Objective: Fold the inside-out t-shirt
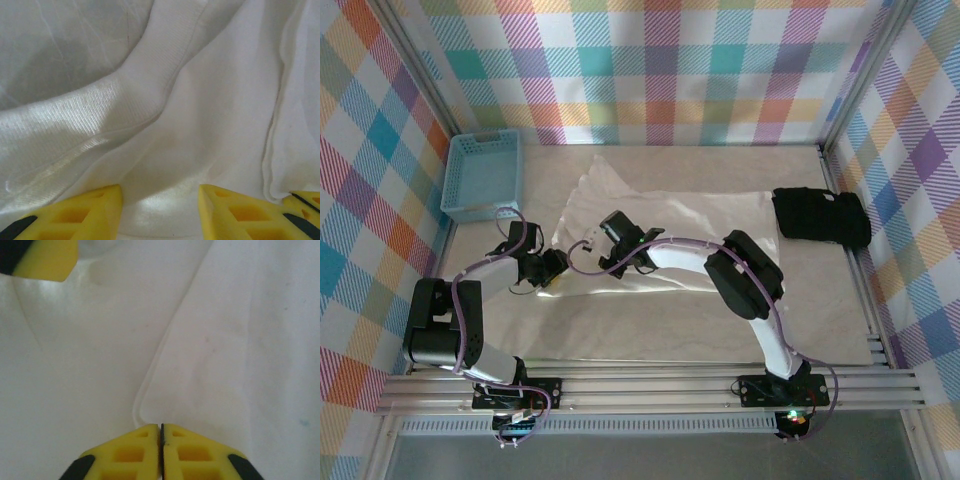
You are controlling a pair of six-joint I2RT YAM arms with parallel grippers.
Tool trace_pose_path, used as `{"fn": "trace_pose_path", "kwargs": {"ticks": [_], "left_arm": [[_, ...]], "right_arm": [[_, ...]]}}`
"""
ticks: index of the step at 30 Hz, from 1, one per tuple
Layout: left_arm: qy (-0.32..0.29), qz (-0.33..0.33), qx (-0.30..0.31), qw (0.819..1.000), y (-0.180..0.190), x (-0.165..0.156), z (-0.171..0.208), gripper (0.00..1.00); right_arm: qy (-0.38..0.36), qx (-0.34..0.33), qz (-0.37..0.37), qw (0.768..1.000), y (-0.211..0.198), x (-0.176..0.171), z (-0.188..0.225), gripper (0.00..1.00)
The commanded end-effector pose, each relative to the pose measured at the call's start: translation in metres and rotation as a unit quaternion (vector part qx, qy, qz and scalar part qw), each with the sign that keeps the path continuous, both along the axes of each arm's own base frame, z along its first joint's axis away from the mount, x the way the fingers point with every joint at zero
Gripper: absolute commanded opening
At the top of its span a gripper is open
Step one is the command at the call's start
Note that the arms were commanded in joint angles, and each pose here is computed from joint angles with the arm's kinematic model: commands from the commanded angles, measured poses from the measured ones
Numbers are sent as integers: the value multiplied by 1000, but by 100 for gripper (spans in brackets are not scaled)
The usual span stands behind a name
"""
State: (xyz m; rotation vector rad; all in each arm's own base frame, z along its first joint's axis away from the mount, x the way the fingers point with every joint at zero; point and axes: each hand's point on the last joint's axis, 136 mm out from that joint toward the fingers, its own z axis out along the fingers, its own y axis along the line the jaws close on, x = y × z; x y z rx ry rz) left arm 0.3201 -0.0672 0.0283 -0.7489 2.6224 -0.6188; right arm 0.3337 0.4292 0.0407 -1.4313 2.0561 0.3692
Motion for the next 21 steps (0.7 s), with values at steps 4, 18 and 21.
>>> {"fn": "trace_pose_path", "kwargs": {"ticks": [4, 18, 21], "left_arm": [[28, 1, 4, 1000, 5, -18, -13, 45], [27, -4, 11, 1000, 6, -16, -13, 46], [21, -2, 14, 1000, 7, -13, -8, 47]], "right_arm": [[8, 88, -97, 991, -20, 37, 50, 0], [203, 67, -365, 906, -114, 112, -3, 36], [196, 73, -354, 912, -118, 109, 10, 43]]}}
